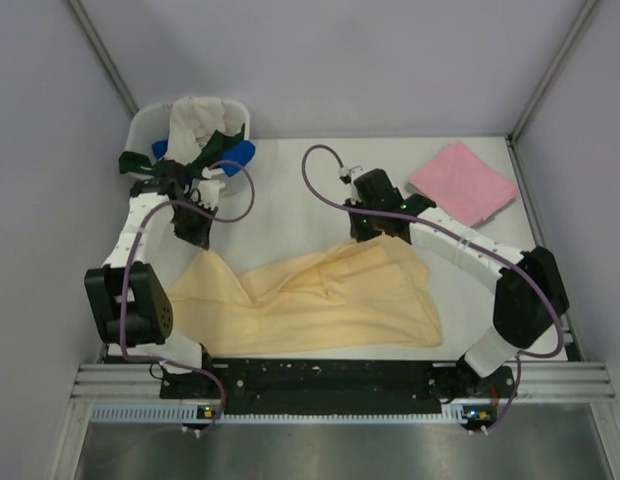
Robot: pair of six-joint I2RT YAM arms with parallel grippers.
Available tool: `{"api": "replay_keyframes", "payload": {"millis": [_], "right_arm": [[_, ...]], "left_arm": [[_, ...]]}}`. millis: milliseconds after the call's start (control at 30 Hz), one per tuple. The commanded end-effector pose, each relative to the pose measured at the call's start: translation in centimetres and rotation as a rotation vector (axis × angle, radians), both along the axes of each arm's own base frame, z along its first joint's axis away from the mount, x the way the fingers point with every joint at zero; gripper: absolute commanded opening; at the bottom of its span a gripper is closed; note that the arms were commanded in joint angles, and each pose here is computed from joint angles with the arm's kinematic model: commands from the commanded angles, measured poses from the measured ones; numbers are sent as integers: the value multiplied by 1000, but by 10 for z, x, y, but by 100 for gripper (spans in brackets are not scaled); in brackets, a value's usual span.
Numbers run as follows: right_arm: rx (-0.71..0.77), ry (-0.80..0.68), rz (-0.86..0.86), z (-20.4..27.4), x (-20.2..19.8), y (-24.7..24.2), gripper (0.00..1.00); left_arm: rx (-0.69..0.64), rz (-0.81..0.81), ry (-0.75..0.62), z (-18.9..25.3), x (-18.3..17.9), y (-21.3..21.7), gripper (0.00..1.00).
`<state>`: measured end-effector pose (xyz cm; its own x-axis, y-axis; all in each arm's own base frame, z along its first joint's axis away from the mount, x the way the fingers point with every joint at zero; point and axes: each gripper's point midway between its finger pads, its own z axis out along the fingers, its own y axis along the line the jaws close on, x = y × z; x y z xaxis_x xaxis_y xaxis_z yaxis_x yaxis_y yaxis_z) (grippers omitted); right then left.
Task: Fold and stack the t-shirts
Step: Grap the side of the flattened tshirt furthest away from the robot with both arms, then fold the other side of the tshirt into a rectangle
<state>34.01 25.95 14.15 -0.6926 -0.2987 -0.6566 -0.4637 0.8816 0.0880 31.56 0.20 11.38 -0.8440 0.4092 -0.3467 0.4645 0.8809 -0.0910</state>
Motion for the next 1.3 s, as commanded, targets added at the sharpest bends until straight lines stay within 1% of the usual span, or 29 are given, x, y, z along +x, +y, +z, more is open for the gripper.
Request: {"api": "replay_keyframes", "payload": {"millis": [0, 67, 133, 200, 267, 333, 433, 500, 533, 600, 667, 733, 833, 933, 967, 1067, 1167, 1267], "right_arm": [[62, 124, 87, -15, -72, 10, 0], [68, 213, 132, -40, -108, 10, 0], [74, 267, 194, -51, -137, 14, 13], [61, 311, 246, -61, -159, 12, 23], [39, 330, 281, -61, -172, 5, 31], [7, 299, 272, -52, -172, -6, 37], [2, 168, 175, -21, -150, -24, 50], [38, 114, 66, -3, -128, -39, 55], [43, 94, -16, 1, -113, -52, 56], [44, 101, -153, -3, -89, -76, 61], [76, 115, -220, -4, -70, -87, 62], [99, 101, -221, -1, -51, -86, 63], [89, 58, -213, 12, -25, -79, 62], [91, 33, -167, 22, -14, -61, 63], [66, 20, -184, 21, -8, -61, 64], [45, 52, -230, 11, 6, -57, 67], [21, 109, -225, -12, 12, -49, 70], [-17, 164, -192, -37, 16, -42, 70]], "left_arm": [[62, 53, 37, 13, -46, 21, 0], [114, 63, 49, 10, -63, 30, 0], [115, 51, 73, 5, -78, 28, 0], [100, 37, 80, 2, -84, 24, 0], [93, 38, 75, 1, -85, 23, 0], [92, 37, 73, -1, -85, 23, 0], [91, 35, 67, -1, -85, 23, 0], [94, 33, 62, 0, -85, 23, 0], [96, 32, 59, 0, -85, 23, 0], [100, 30, 55, 1, -86, 24, 0], [109, 29, 51, 2, -85, 25, 0], [113, 31, 47, 3, -85, 26, 0], [119, 33, 39, 6, -85, 27, 0], [122, 37, 28, 9, -84, 27, 0], [120, 38, 26, 10, -84, 27, 0], [118, 41, 27, 9, -83, 27, 0], [115, 40, 31, 9, -82, 26, 0], [119, 38, 26, 10, -80, 27, 0]]}}
